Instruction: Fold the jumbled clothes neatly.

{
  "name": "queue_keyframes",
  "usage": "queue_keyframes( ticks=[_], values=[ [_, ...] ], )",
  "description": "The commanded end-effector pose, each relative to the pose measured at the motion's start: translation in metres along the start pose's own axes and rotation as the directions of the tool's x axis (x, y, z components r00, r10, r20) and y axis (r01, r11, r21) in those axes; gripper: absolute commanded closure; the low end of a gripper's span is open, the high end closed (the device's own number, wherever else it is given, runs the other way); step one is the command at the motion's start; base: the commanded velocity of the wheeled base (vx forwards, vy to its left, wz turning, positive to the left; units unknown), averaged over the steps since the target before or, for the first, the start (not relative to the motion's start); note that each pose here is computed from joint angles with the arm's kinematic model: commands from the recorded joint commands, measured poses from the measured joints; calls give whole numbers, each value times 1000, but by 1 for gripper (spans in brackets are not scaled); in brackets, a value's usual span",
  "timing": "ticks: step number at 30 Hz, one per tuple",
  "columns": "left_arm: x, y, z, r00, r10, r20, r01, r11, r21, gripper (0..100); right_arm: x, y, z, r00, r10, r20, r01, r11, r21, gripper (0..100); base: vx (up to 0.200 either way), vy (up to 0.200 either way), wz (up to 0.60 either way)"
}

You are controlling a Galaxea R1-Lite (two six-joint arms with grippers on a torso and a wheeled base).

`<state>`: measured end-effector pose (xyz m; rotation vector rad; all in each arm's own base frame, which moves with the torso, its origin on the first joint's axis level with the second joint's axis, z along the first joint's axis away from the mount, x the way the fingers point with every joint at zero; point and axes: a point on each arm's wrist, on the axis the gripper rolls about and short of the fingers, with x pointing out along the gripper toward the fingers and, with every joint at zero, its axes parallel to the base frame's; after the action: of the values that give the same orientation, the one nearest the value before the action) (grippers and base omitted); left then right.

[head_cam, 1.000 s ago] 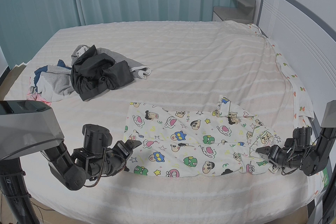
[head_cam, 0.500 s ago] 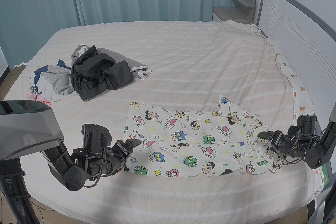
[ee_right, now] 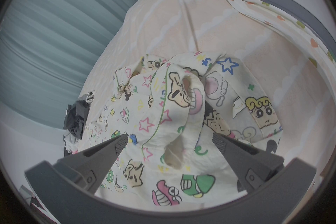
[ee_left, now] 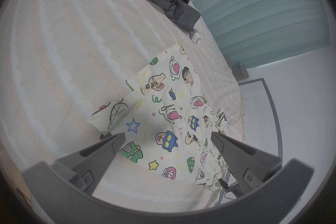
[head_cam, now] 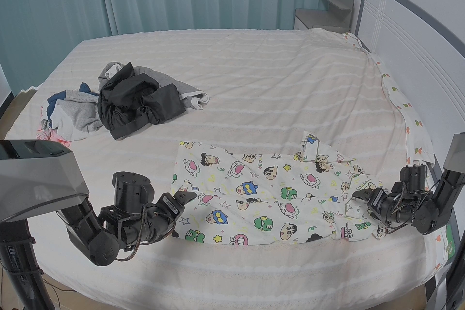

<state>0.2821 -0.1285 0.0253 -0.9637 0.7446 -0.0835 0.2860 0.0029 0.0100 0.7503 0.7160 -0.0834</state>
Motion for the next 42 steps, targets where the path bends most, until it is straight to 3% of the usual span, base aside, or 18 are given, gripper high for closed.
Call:
queue_keyframes(
  ticks=[1,12,13,20,34,42],
  values=[
    [0,0,0,1000,-2,-3,2,1000,-1,0,11,-2,0,1000,-11,-9,11,1000,29,0,0,0,0],
    [0,0,0,1000,-2,-3,2,1000,1,0,28,-1,1,1000,-12,-7,13,998,59,0,0,0,0],
    [0,0,0,1000,-2,-3,2,1000,1,0,28,0,1,1000,-11,-6,11,998,59,100,0,0,0],
    [1,0,0,1000,-2,-3,2,1000,1,0,27,-1,1,999,-40,22,39,997,67,100,0,0,0],
    [0,0,0,1000,0,0,0,1000,1,0,2,11,4,998,-5,55,2,999,55,100,0,0,0],
    [0,0,0,1000,0,2,0,1000,1,0,3,4,1,999,-30,40,28,998,63,100,0,0,0]
  ],
)
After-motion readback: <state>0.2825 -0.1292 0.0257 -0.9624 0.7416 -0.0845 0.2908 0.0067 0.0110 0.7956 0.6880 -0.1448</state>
